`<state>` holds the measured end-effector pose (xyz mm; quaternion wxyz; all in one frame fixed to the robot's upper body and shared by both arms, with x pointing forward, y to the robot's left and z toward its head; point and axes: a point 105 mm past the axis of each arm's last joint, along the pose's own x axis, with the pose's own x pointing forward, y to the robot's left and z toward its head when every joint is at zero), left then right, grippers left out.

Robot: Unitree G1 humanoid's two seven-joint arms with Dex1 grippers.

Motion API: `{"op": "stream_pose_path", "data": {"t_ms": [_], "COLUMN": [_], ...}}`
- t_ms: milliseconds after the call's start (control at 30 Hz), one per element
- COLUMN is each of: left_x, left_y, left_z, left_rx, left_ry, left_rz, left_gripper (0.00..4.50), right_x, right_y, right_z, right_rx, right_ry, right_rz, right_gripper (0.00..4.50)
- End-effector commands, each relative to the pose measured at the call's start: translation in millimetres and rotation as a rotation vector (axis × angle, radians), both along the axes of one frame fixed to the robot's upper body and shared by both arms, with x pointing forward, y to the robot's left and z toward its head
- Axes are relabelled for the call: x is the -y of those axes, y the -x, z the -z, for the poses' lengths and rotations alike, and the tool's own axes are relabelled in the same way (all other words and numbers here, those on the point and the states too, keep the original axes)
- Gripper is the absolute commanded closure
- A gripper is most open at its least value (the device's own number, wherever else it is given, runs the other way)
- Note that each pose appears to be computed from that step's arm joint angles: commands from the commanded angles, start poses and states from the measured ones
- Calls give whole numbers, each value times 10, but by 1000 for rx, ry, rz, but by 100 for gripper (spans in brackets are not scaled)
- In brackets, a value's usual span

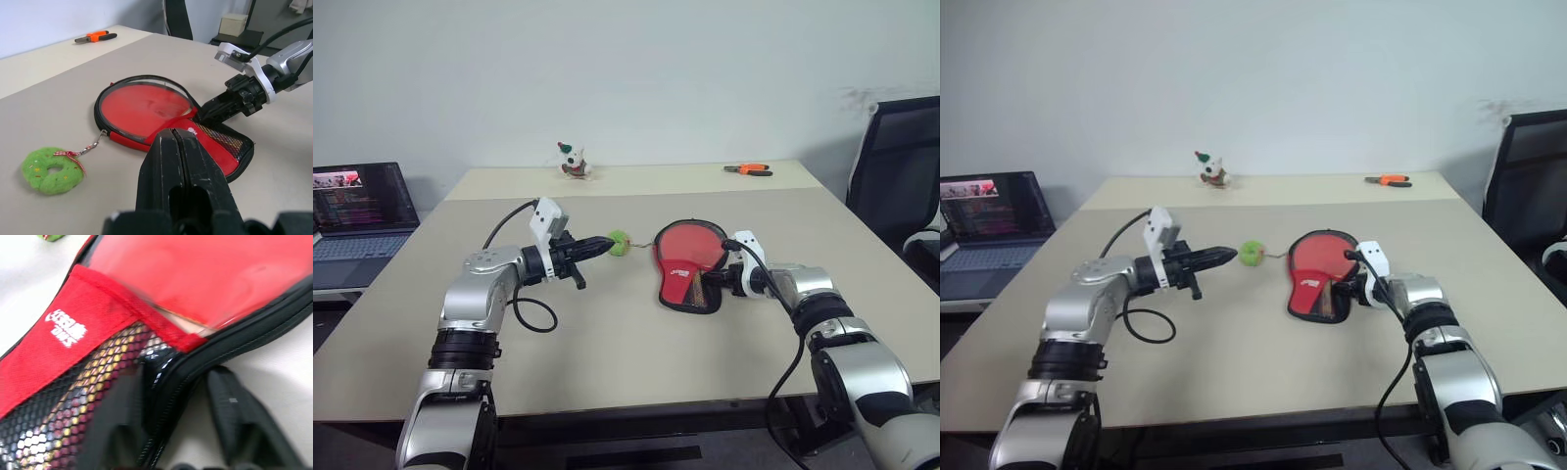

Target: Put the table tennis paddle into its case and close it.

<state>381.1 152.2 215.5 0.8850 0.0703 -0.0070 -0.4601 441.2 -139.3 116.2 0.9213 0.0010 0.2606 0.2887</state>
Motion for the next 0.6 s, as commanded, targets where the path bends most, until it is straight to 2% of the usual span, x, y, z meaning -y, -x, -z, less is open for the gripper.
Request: {"op": "stream_pose_path", "data": {"t_ms": [33,100,133,300,467,600], "left_x": [-16,-36,-45,-88,-185,-148], "left_y": [53,65,83,350,611,859], "left_z": [-160,-144,-130,-29,111,281], "left_rx": [64,58,51,-25,-108,-188], "left_ry": [-10,-17,-22,-27,-62,-80], "left_rz": [8,8,16,151,224,295], "left_gripper": [450,450,450,450,450,450], "right_x": [-28,-57,-88,-309,-462,-599], "right_y": [6,1,2,83,270,566], "right_z": [67,42,19,-129,-228,-289], "right_rx": [-29,-31,-35,-61,-82,-106], "right_ry": [1,-25,-47,-167,-210,-241], "right_rz": [5,2,-7,-122,-257,-374], "right_gripper": [386,437,448,448,448,448]}}
